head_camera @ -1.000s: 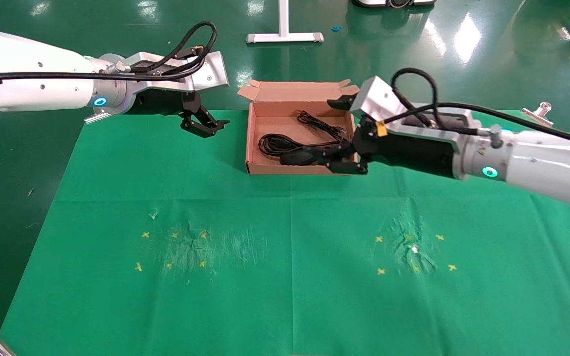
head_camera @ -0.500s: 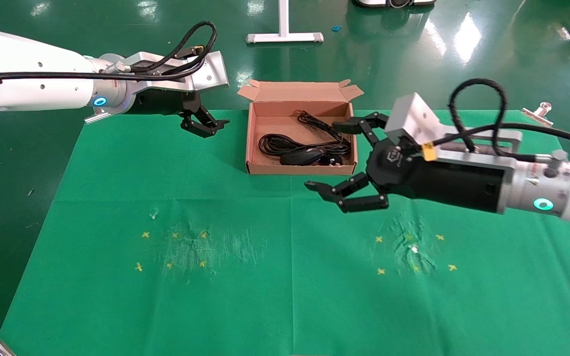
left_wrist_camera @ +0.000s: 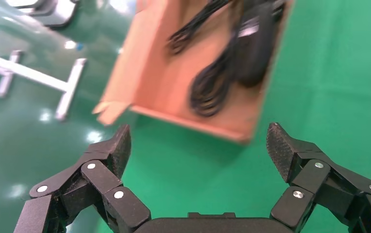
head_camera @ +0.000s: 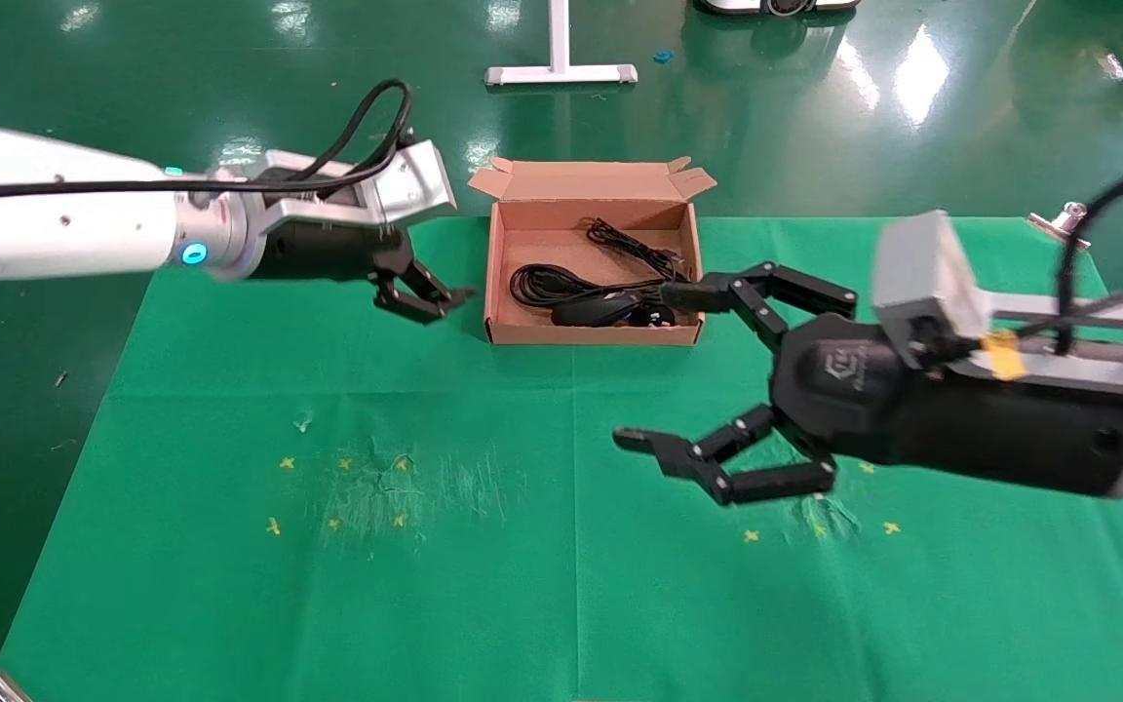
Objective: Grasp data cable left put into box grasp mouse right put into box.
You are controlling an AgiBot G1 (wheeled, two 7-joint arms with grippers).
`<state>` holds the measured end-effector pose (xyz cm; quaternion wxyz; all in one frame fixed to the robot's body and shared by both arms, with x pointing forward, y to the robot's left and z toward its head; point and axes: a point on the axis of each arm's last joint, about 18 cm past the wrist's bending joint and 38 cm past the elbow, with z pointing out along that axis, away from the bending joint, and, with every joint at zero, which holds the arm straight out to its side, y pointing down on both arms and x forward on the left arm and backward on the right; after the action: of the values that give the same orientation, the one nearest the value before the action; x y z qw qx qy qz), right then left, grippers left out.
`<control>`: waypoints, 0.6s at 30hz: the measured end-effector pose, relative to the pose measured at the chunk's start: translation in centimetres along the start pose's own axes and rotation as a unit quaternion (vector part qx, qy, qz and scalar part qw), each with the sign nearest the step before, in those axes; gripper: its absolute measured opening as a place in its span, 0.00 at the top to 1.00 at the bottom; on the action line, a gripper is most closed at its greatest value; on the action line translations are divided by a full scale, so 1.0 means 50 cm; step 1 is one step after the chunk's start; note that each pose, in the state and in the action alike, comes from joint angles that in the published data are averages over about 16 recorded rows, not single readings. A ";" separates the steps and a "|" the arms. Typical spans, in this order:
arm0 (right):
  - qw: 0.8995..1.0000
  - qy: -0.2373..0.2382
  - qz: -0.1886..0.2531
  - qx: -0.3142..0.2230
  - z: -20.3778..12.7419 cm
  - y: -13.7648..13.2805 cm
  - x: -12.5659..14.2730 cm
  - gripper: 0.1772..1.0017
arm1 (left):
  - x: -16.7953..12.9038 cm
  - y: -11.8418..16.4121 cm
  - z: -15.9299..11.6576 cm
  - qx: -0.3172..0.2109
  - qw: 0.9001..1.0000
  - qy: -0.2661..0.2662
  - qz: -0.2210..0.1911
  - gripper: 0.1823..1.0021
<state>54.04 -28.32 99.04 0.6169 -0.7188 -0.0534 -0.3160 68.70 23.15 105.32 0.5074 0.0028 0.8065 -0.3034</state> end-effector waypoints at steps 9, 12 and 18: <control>0.998 -0.044 0.015 0.035 -0.050 -0.031 -0.053 0.00 | 0.074 0.017 -0.023 0.064 0.993 0.058 -0.076 0.00; 0.997 -0.056 0.018 0.044 -0.064 -0.040 -0.067 0.00 | 0.095 0.021 -0.035 0.087 0.989 0.075 -0.098 0.00; 0.996 -0.071 0.022 0.055 -0.081 -0.052 -0.085 0.00 | 0.132 0.027 -0.067 0.132 0.977 0.104 -0.135 0.00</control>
<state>47.87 -30.11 99.19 0.6567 -0.7055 -0.0990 -0.2473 63.16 23.90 100.27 0.3701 -0.0075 0.8009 -0.4708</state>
